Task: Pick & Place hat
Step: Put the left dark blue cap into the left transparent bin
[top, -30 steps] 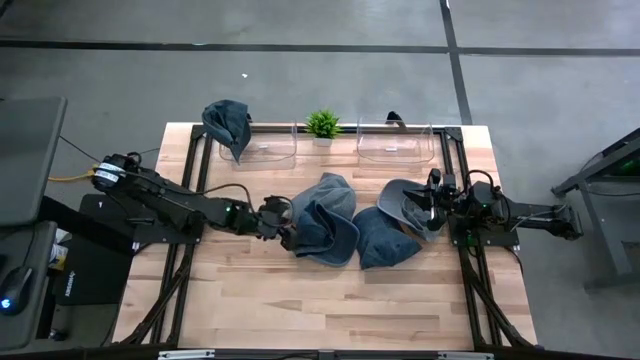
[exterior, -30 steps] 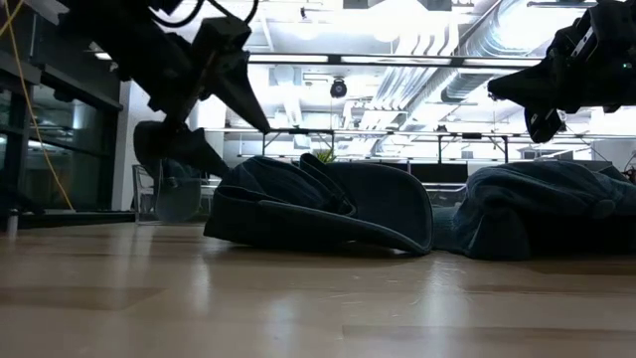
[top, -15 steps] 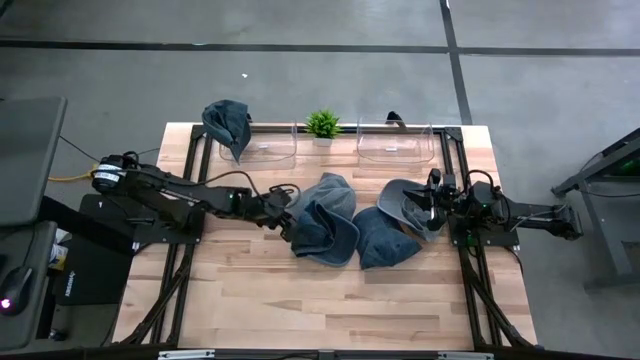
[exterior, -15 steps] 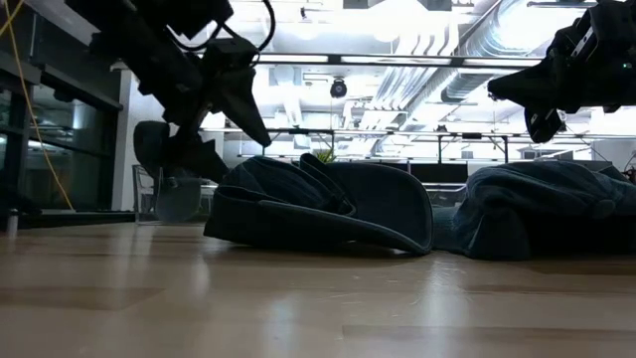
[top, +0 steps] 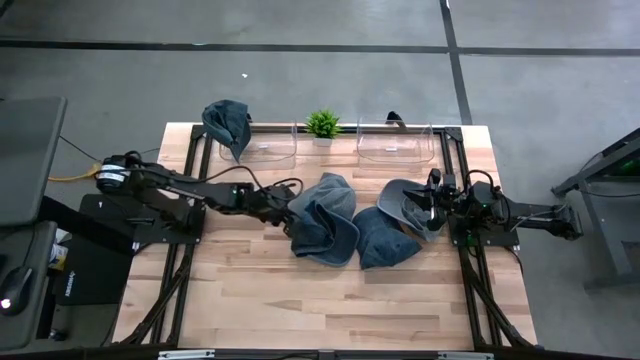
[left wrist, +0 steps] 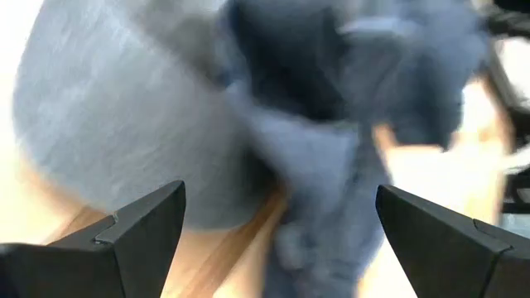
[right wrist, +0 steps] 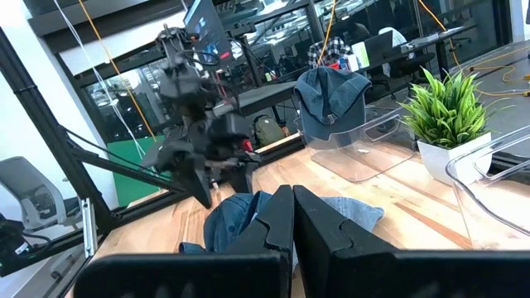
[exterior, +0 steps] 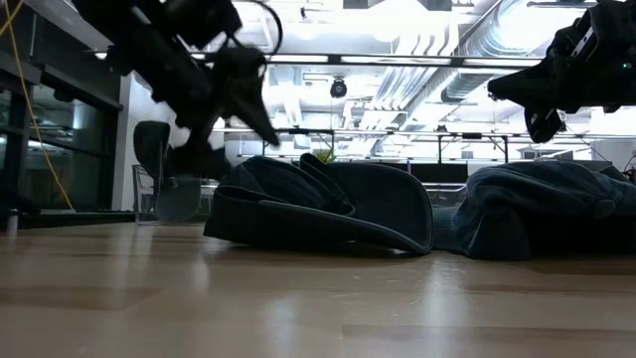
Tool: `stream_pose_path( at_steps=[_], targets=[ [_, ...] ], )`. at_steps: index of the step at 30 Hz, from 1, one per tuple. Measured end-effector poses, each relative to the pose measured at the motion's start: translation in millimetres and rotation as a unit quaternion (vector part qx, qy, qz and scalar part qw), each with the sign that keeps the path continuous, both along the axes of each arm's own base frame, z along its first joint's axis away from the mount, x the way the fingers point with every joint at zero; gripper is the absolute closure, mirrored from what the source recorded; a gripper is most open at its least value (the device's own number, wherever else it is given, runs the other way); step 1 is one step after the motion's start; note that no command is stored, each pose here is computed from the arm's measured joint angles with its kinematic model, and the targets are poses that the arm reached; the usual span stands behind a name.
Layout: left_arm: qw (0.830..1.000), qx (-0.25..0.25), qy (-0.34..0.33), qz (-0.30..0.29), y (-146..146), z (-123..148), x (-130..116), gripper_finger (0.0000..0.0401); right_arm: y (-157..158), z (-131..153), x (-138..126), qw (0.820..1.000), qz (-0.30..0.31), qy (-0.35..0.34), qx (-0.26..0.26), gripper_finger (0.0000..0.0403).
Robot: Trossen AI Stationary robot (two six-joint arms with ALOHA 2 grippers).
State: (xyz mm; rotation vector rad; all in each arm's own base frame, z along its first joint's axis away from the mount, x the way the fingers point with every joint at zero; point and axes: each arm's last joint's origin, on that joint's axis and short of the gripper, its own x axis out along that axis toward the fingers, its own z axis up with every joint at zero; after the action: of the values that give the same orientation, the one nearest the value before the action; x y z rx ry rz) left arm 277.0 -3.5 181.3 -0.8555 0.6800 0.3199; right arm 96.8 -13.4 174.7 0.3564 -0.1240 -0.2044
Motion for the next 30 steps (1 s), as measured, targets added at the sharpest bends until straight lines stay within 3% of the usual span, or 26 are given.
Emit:
stream_pose_path(
  at_steps=[10,18,22,30],
  targets=[
    [1.0,-0.026,0.003,-0.012,-1.8,-0.7,18.6,0.0029,0.0,-0.2,0.0,1.0,0.0,0.001,0.0,0.0402],
    [0.999,-0.042,0.023,0.001,-1.8,-4.0,16.2,0.0039,0.0,-0.2,0.0,1.0,0.0,0.001,0.0,0.0402],
    [0.998,-0.051,0.032,0.0,-2.2,-5.1,15.0,0.0077,0.0,-0.3,0.0,1.0,0.0,0.001,0.0,0.0402],
    [0.997,-0.07,0.038,-0.004,-3.2,-5.8,14.1,0.0196,0.0,-0.3,0.0,1.0,0.0,0.001,0.0,0.0402]
  ],
)
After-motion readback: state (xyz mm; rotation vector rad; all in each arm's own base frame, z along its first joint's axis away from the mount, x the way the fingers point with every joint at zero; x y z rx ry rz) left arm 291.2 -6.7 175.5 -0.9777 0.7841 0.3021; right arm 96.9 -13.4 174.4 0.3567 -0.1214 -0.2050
